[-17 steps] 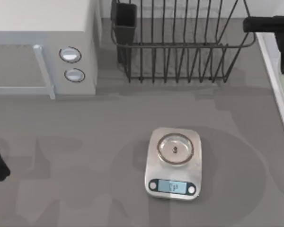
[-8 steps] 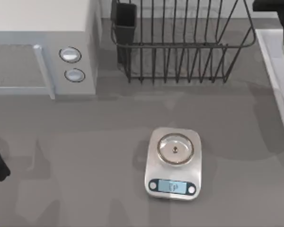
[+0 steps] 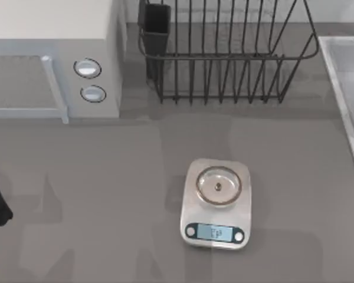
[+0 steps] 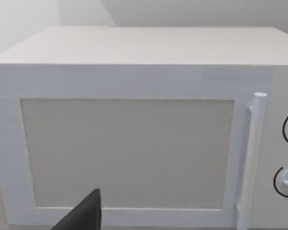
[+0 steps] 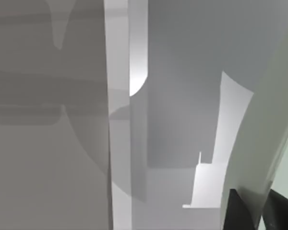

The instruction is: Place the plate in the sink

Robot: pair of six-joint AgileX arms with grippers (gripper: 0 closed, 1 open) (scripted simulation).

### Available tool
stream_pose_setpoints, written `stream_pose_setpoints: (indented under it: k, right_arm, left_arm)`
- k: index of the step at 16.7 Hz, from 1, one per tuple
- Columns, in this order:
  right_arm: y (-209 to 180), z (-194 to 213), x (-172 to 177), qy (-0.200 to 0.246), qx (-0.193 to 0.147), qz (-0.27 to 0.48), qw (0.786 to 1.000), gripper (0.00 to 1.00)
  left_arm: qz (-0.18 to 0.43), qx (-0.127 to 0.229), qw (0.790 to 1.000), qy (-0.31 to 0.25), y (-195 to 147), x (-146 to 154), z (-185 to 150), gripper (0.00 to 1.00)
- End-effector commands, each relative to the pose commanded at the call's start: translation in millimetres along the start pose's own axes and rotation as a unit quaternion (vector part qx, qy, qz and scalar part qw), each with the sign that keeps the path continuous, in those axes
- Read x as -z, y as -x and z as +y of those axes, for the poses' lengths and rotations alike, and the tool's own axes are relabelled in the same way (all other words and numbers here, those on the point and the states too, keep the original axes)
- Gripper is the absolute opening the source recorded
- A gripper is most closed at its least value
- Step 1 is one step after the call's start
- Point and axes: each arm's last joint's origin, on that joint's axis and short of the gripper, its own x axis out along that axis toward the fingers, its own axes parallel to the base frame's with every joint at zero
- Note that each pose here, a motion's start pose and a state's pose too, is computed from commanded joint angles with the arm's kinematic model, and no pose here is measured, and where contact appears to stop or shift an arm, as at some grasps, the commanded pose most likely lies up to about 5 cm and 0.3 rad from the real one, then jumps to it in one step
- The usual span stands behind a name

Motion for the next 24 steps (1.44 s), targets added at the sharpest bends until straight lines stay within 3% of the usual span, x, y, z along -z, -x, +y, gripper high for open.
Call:
stream_pose_setpoints:
  k: [5,18,24]
  right_arm:
    - [-2.2,-3.3,-0.8,0.0,0.0,0.0,1.0,0.0]
    - [-2.2,-3.3,-0.8,0.0,0.0,0.0,1.0,0.98]
    - [-2.2,-3.3,-0.8,0.0,0.0,0.0,1.0,1.0]
  left_arm:
    - [0.0,0.0,1.0,0.0,0.0,0.0,0.0,1.0]
    - [0.0,0.0,1.0,0.0,0.0,0.0,0.0,1.0]
    - [0.0,0.0,1.0,0.0,0.0,0.0,0.0,1.0]
